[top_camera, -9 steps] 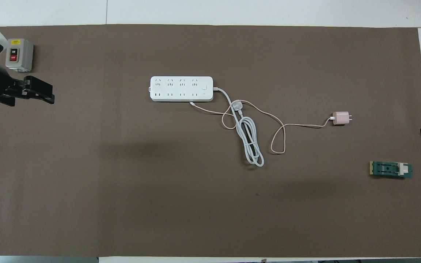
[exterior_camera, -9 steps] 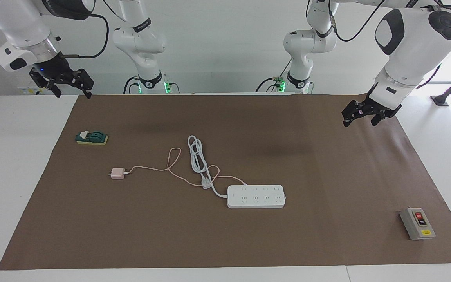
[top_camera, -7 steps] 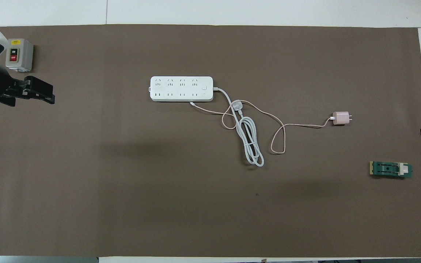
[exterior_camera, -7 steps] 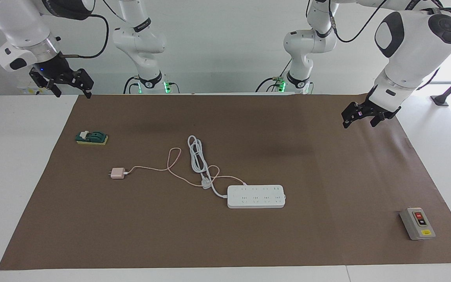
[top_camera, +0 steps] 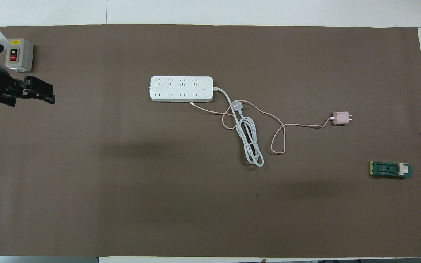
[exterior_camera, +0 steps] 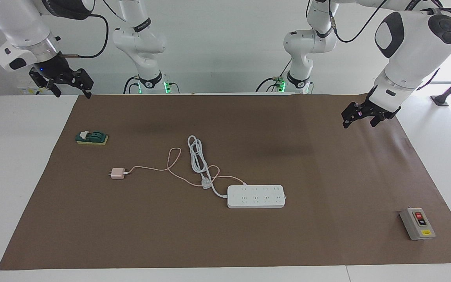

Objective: Plug charger into power strip

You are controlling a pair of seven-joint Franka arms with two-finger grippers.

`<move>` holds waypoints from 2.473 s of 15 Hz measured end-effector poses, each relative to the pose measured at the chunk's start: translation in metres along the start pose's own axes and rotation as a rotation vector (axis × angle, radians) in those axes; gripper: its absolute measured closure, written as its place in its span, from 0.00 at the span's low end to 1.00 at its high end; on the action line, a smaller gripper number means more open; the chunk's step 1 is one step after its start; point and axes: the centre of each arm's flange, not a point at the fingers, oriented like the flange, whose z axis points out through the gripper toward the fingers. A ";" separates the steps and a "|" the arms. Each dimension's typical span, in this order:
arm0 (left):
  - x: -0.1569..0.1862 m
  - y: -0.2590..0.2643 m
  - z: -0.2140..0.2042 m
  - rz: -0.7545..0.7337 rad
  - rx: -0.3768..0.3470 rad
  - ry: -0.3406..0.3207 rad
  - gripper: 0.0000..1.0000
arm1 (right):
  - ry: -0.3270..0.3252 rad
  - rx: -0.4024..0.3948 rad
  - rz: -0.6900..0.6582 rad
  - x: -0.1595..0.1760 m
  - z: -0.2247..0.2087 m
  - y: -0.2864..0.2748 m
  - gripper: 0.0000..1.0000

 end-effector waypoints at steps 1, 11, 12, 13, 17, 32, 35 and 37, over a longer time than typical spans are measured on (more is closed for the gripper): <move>0.000 0.000 0.001 0.001 0.000 -0.002 0.00 | 0.001 0.000 0.000 0.000 0.000 0.000 0.00; 0.006 -0.004 0.013 -0.015 -0.026 -0.028 0.00 | 0.004 -0.001 -0.005 -0.005 -0.004 0.000 0.00; 0.009 -0.001 0.019 -0.009 -0.060 -0.040 0.00 | 0.002 -0.001 -0.005 -0.005 -0.003 0.000 0.00; 0.012 0.003 0.026 0.004 -0.102 -0.054 0.00 | -0.001 0.000 -0.004 -0.005 -0.001 0.000 0.00; 0.021 0.027 0.047 0.033 -0.339 -0.114 0.00 | -0.033 0.019 0.036 -0.010 0.014 0.019 0.00; 0.053 0.080 0.207 0.017 -1.384 -0.125 0.00 | -0.322 0.491 0.869 0.044 0.202 0.088 0.00; 0.051 0.079 0.234 0.005 -1.439 -0.066 0.00 | -0.425 0.592 1.010 0.062 0.256 0.090 0.00; 0.053 0.076 0.263 0.013 -1.463 -0.040 0.00 | -0.483 0.661 1.076 0.069 0.299 0.099 0.00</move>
